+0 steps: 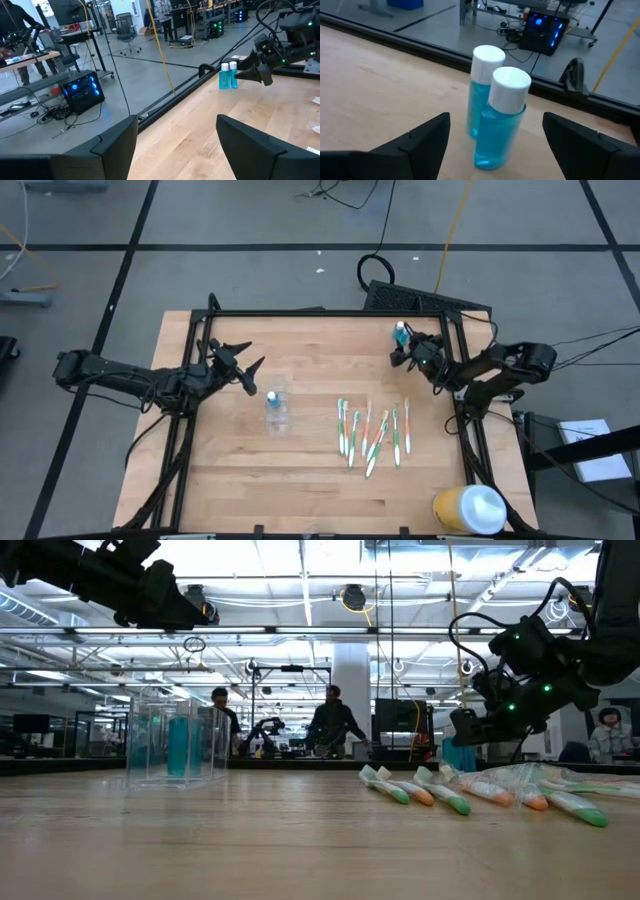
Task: Pick & Place toothbrushing station
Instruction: Put the blue mouthwash in the transparent organizer
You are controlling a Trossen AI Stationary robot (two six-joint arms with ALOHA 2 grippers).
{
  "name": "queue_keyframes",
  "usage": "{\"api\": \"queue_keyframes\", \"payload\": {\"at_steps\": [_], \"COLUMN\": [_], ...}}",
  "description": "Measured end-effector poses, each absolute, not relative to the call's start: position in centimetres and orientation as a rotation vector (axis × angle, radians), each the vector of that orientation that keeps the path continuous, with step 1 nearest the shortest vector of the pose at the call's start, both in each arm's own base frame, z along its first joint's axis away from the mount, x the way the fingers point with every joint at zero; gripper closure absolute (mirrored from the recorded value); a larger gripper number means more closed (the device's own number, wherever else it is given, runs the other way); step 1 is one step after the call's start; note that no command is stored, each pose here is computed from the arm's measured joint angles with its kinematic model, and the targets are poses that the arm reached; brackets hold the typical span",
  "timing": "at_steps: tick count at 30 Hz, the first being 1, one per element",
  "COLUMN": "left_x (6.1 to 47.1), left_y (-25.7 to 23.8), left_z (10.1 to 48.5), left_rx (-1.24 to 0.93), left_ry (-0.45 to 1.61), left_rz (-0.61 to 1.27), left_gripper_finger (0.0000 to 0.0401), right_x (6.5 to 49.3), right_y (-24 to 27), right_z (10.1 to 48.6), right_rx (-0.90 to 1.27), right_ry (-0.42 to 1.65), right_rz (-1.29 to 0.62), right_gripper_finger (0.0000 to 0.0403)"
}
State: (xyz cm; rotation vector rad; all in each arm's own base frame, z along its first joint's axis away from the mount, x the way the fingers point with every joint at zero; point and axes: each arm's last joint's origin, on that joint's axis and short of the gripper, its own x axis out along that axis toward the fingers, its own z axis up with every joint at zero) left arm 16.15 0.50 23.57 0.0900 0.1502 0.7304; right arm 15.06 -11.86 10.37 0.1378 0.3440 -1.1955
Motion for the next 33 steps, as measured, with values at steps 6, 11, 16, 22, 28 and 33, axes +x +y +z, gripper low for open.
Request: {"api": "queue_keyframes", "payload": {"at_steps": [6, 11, 16, 22, 28, 33], "left_x": [16.2, 16.2, 16.2, 16.2, 16.2, 16.2], "left_y": [0.5, 0.5, 0.5, 0.5, 0.5, 0.5], "left_z": [23.6, 23.6, 23.6, 23.6, 23.6, 23.6], "left_rx": [0.077, 0.072, 0.072, 0.070, 0.069, 0.068], "left_ry": [0.145, 0.143, 0.143, 0.143, 0.142, 0.142], "left_rz": [0.731, 0.732, 0.732, 0.732, 0.732, 0.732], "left_gripper_finger": [0.0123, 0.0123, 0.0123, 0.0123, 0.0123, 0.0123], "right_x": [14.6, 14.4, 14.5, 14.3, 13.9, 13.9], "right_y": [-12.6, -12.9, -13.6, -14.2, -14.4, -14.4], "right_z": [10.4, 10.4, 10.7, 10.9, 10.6, 10.5], "right_rx": [0.169, 0.171, 0.158, 0.121, 0.095, 0.092], "right_ry": [0.332, 0.335, 0.342, 0.357, 0.413, 0.427], "right_rz": [-1.179, -1.158, -1.072, -1.072, -1.077, -1.075], "right_gripper_finger": [0.0094, 0.0094, 0.0094, 0.0094, 0.0094, 0.0094]}}
